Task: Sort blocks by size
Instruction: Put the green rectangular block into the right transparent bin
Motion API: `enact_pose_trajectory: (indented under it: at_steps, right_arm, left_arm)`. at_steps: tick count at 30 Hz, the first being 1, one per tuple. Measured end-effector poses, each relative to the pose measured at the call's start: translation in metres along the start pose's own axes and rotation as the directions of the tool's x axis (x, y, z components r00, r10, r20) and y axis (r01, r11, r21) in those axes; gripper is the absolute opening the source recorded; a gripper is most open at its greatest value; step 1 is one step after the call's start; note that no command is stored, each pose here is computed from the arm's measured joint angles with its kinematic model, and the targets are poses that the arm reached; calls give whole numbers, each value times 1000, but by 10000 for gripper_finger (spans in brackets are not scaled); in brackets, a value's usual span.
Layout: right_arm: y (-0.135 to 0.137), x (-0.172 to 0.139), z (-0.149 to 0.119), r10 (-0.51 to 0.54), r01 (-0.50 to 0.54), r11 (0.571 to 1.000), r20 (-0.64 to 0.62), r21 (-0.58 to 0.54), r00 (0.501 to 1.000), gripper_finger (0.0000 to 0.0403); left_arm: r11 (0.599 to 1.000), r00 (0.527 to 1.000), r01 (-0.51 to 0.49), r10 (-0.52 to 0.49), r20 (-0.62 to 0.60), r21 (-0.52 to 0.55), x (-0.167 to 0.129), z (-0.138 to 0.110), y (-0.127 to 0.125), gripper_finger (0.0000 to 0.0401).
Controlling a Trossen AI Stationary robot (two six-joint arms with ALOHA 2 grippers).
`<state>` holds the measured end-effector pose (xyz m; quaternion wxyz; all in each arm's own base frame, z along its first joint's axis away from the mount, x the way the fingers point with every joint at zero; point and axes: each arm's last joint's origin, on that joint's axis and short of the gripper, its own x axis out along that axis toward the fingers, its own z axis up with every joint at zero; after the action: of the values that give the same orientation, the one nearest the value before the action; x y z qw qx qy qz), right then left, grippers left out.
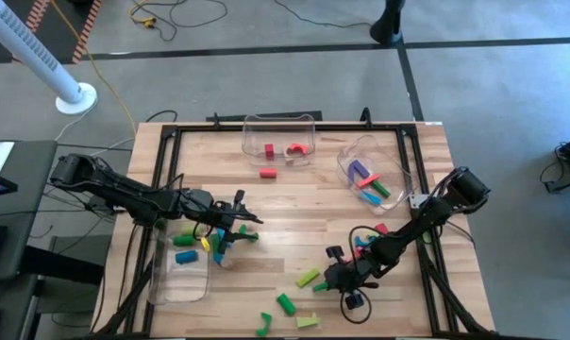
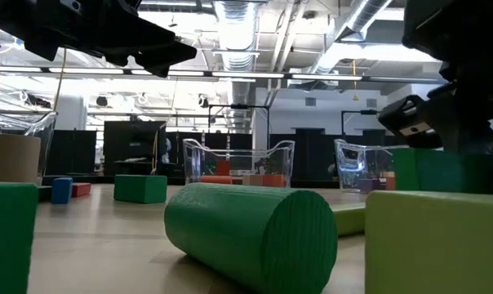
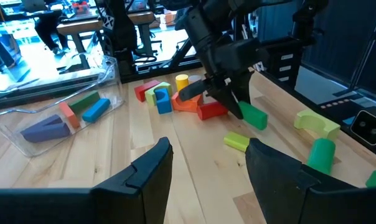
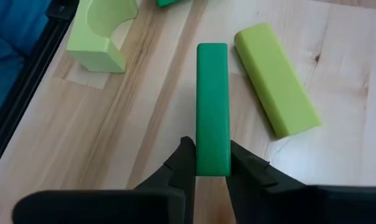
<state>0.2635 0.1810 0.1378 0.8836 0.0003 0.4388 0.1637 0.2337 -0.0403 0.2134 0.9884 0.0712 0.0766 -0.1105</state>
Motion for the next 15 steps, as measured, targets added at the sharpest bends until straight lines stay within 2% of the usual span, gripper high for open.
enact_pose_trajectory:
  at_steps: [7,15]
  right_arm:
    - [-2,0,-5,-14,17,997,-49,78,999,146]
    - [-1,-1,-2,-10,13,997,-39,81,999,172]
  left_arm:
    - [1000,1000,0,0,0,0,0,0,0,194]
    - [1000,1000,0,0,0,0,0,0,0,194]
